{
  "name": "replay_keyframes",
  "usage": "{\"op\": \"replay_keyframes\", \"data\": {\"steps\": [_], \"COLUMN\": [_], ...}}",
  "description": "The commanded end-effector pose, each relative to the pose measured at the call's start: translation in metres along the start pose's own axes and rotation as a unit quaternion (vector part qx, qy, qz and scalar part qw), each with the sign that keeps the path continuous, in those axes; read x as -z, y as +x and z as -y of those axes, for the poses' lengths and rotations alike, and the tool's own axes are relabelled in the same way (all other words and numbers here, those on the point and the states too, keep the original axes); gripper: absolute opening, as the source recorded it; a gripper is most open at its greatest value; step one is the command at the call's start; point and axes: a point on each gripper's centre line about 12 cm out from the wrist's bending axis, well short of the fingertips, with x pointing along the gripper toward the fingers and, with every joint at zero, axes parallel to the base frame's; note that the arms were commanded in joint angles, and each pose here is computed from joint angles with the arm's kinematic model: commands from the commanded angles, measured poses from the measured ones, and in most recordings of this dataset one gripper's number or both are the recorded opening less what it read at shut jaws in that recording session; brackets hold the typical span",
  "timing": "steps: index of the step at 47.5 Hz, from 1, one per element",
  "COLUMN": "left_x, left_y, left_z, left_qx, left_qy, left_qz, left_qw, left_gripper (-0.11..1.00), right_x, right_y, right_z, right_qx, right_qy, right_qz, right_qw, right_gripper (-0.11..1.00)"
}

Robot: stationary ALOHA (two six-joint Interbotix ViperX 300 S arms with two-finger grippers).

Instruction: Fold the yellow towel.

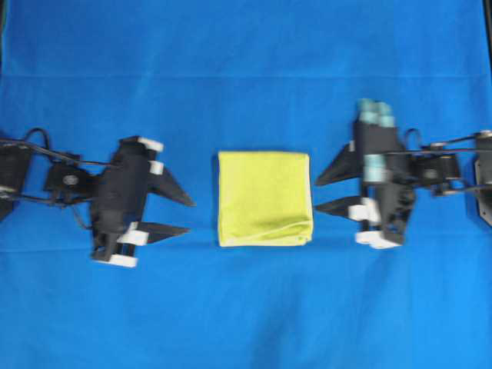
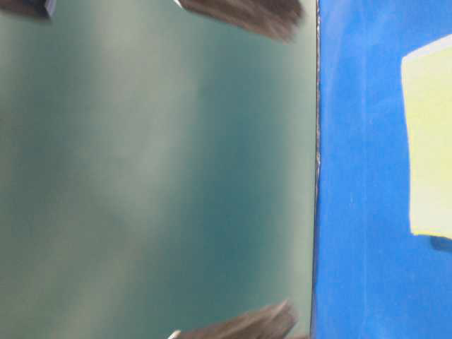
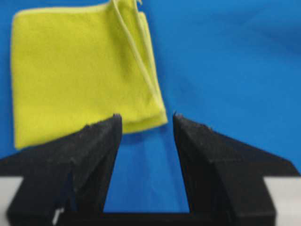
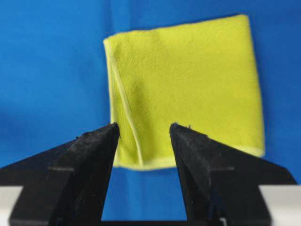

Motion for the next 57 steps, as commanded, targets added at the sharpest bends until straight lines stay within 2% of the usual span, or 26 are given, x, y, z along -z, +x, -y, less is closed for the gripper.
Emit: {"op": "replay_keyframes", "data": {"steps": [1,9,16,25,33,42,57], "left_x": [-0.012,-0.007,0.003,0.029,0.057,0.082,0.090], "left_y": [-0.022,-0.060,-0.089,-0.119,-0.135,-0.142,-0.142], "left_z": [0.000,-0.005,-0.008,-0.014,-0.021,-0.023,-0.023], "left_qx": [0.000,-0.010,-0.016,-0.033,-0.057,-0.069,-0.069], "left_qy": [0.000,-0.004,-0.006,-0.011,-0.020,-0.030,-0.030], "left_qz": [0.041,0.086,0.117,0.145,0.158,0.164,0.164], "left_qw": [0.9992,0.9962,0.9930,0.9888,0.9855,0.9836,0.9836], "left_gripper": [0.45,0.45,0.45,0.45,0.45,0.45,0.44], "right_x": [-0.007,-0.001,0.013,0.040,0.066,0.088,0.092], "right_y": [-0.021,-0.055,-0.078,-0.093,-0.092,-0.084,-0.080], "right_z": [0.006,0.013,0.020,0.030,0.040,0.050,0.051], "right_qx": [0.001,0.001,0.002,0.000,0.003,0.015,0.013], "right_qy": [0.002,-0.007,-0.009,-0.003,0.005,0.019,0.019], "right_qz": [0.041,0.093,0.132,0.180,0.216,0.218,0.218], "right_qw": [0.9992,0.9956,0.9912,0.9836,0.9765,0.9757,0.9757], "right_gripper": [0.54,0.54,0.54,0.54,0.53,0.53,0.53]}}
